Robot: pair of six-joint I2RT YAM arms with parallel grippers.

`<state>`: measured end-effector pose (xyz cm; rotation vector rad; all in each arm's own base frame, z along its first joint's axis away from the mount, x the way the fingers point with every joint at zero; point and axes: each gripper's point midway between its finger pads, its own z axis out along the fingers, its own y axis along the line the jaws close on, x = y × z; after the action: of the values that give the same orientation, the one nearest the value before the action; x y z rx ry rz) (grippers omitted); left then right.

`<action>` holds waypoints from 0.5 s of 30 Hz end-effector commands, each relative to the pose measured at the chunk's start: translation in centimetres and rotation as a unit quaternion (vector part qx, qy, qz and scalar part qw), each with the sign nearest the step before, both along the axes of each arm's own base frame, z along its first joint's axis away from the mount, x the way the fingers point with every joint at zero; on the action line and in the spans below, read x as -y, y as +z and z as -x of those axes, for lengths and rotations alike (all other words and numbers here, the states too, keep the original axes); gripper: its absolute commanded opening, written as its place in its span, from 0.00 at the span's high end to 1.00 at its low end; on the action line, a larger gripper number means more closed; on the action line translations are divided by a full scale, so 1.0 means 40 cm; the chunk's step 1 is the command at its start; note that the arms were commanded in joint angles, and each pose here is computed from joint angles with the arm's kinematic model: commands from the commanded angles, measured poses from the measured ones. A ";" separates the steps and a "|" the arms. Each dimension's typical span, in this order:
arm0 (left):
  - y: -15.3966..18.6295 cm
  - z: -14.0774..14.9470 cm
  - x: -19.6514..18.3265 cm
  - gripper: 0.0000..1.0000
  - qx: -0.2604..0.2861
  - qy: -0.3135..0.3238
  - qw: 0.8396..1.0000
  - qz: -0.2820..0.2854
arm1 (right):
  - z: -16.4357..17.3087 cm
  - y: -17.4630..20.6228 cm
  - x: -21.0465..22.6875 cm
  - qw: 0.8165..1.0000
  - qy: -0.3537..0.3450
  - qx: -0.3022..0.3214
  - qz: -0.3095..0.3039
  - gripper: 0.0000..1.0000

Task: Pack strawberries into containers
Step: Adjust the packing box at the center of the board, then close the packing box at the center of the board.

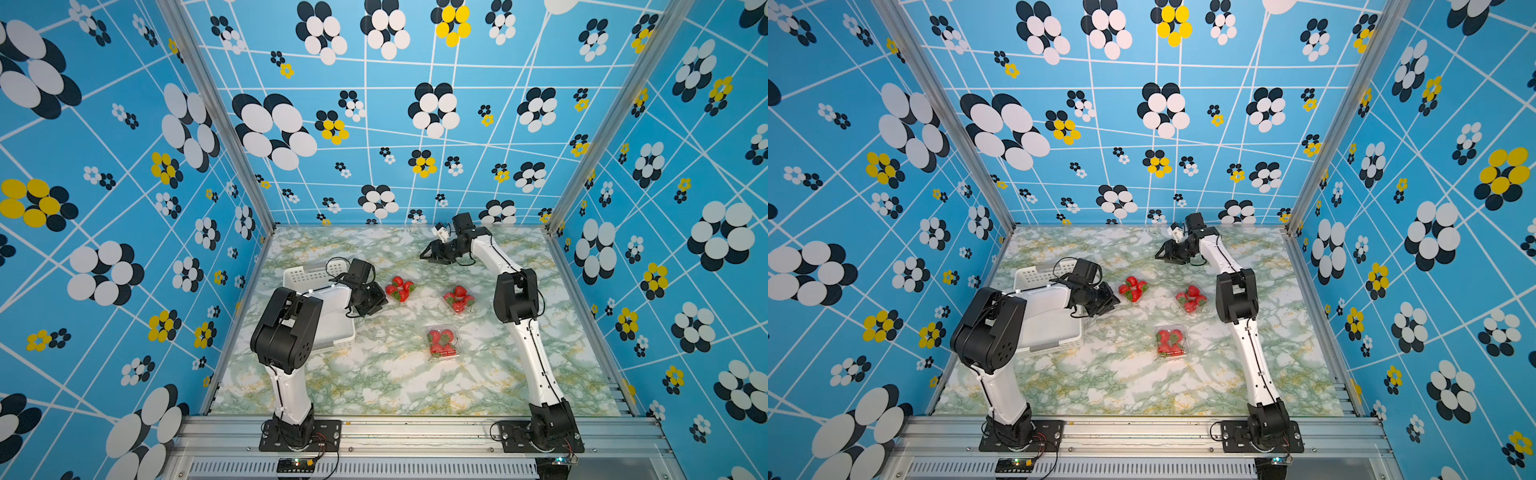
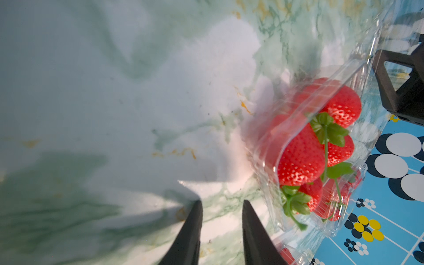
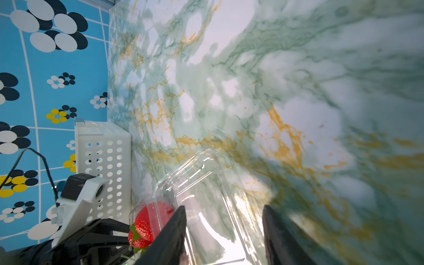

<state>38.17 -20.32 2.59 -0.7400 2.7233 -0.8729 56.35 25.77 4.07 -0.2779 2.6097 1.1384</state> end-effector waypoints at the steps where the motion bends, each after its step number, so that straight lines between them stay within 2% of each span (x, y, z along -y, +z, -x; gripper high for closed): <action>1: -0.086 0.051 -0.039 0.68 -0.056 0.003 0.997 -0.051 | 0.042 -0.013 -0.004 1.000 0.015 -0.028 -0.004 0.46; 15: -0.093 0.043 -0.032 0.68 -0.063 -0.008 0.997 -0.054 | 0.102 0.097 -0.048 0.995 0.063 -0.021 -0.070 0.48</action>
<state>38.64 -20.47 2.54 -0.7364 2.7399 -0.8609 53.59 26.58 4.21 -0.3230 2.6181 1.2935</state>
